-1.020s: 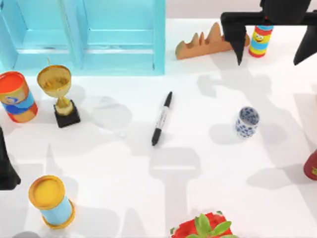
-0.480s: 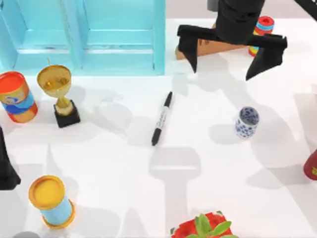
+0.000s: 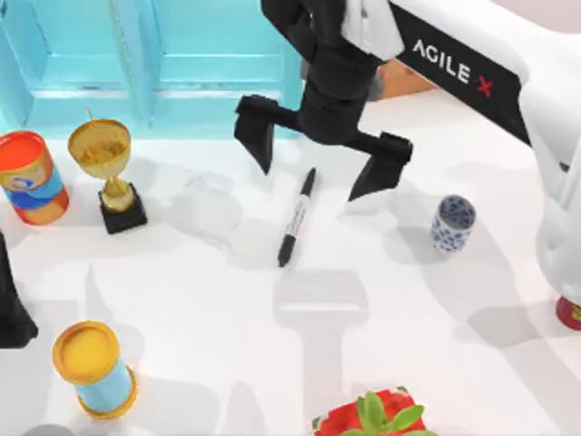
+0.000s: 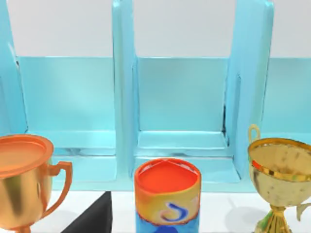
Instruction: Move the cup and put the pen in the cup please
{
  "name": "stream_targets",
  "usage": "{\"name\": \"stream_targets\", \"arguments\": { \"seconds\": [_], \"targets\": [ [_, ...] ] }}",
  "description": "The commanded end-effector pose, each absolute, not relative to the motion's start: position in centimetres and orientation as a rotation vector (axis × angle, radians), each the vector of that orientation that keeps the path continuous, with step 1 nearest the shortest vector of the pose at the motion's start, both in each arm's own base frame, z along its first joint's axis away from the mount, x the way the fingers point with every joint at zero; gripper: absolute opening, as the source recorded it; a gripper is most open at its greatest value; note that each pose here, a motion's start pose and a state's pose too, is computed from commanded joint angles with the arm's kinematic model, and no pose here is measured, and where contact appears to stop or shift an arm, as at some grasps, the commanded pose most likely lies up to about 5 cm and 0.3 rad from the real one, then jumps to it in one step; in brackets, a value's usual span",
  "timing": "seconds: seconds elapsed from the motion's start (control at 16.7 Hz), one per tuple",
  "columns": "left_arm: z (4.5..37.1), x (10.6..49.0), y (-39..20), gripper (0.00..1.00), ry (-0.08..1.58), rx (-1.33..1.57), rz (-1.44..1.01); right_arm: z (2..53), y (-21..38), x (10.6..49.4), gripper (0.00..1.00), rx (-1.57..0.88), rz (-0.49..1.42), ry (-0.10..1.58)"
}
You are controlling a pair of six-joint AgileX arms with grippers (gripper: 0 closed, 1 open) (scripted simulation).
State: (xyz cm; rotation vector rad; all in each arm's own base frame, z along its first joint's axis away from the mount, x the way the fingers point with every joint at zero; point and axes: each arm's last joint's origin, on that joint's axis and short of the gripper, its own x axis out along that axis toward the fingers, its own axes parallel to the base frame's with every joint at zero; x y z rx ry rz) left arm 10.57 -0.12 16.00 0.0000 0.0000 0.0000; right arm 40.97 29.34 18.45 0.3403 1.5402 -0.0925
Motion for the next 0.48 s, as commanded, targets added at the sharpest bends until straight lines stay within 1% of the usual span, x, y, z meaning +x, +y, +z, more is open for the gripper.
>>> {"name": "stream_targets", "arguments": {
  "seconds": [0.3, 0.48],
  "targets": [
    [16.0, 10.6, -0.1, 1.00, 0.000, 0.000, 0.000, 18.4, 29.2, 41.1, 1.00, 0.344, -0.096, 1.539],
    [16.0, 10.6, -0.1, 1.00, 0.000, 0.000, 0.000, 16.0, 29.8, 41.2, 1.00, 0.341, -0.095, 1.543]
  ]
}}
